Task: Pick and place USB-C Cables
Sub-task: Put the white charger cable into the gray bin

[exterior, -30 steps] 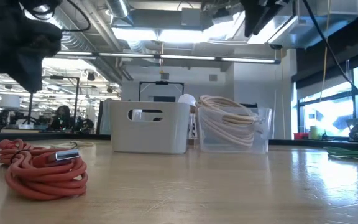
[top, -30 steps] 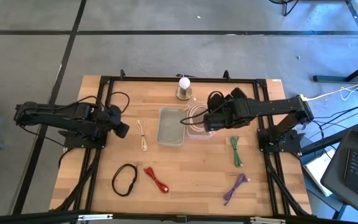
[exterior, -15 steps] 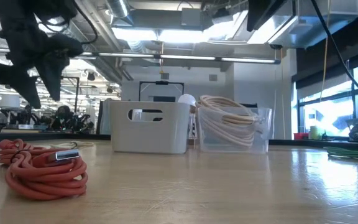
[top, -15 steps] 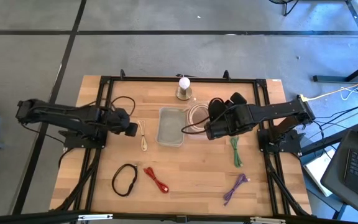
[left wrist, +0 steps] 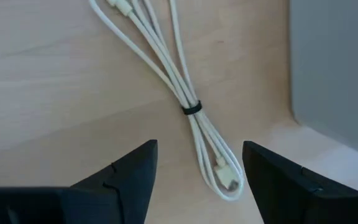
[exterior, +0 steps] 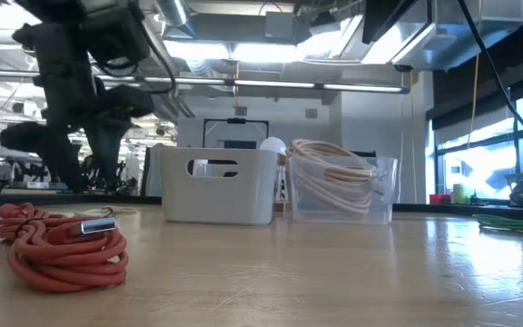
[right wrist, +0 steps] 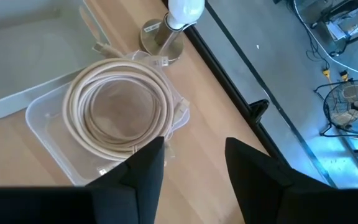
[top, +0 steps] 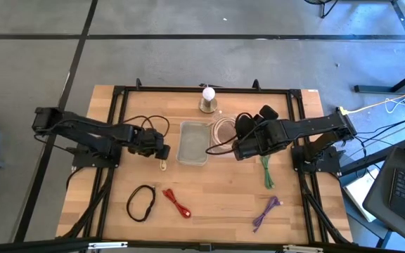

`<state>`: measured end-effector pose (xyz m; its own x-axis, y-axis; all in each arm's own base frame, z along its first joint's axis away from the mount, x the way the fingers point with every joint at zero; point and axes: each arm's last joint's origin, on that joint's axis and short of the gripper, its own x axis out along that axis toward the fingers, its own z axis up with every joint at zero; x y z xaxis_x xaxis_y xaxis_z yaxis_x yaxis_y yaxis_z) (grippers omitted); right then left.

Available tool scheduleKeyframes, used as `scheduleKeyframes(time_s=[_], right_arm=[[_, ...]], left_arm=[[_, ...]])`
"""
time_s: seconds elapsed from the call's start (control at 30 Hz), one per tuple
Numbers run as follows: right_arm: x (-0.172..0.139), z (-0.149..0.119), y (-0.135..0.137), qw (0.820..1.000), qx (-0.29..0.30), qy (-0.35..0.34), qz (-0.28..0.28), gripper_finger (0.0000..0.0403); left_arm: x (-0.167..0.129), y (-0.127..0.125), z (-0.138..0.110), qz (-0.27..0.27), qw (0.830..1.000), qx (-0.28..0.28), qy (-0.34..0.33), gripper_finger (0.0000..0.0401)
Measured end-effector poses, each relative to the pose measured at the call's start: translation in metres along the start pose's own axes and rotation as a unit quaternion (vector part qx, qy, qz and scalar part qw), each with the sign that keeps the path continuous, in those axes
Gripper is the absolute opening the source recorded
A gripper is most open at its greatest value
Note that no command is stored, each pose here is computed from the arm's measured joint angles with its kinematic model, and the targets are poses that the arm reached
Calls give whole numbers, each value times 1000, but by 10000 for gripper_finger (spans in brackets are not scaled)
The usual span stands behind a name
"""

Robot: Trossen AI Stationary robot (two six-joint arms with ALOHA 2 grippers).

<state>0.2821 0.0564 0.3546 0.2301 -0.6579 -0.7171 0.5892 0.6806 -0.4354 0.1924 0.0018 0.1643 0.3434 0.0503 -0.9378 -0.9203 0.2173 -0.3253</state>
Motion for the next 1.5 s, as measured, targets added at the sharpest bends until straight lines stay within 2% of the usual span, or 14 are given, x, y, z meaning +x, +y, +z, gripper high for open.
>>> scheduleKeyframes(time_s=[0.2,0.5,0.6,0.7,0.9,0.97,1.07,1.33,1.5], right_arm=[[-5,-3,4,1000,-9,-4,7,173],[-10,-7,8,1000,-18,-10,14,173],[-10,-7,8,1000,-18,-10,15,173],[-10,-7,8,1000,-18,-11,14,173],[-10,-7,8,1000,-17,-13,12,173],[-10,-7,8,1000,-14,-13,12,173],[-11,-8,8,1000,-14,-9,17,173],[-15,-11,11,1000,-11,-15,22,173],[-15,-11,12,1000,-11,-15,22,173]], left_arm=[[21,-1,3,39,999,-12,9,230],[38,-7,11,34,999,-25,5,229],[37,-6,12,39,999,-16,0,215],[37,-4,12,44,999,-5,-2,177],[38,-2,13,61,997,33,-16,37],[36,-2,13,57,997,44,-19,16],[29,-3,14,40,997,55,-43,9],[-20,-4,19,-69,990,38,-119,6],[-48,-7,20,-167,975,30,-147,5]])
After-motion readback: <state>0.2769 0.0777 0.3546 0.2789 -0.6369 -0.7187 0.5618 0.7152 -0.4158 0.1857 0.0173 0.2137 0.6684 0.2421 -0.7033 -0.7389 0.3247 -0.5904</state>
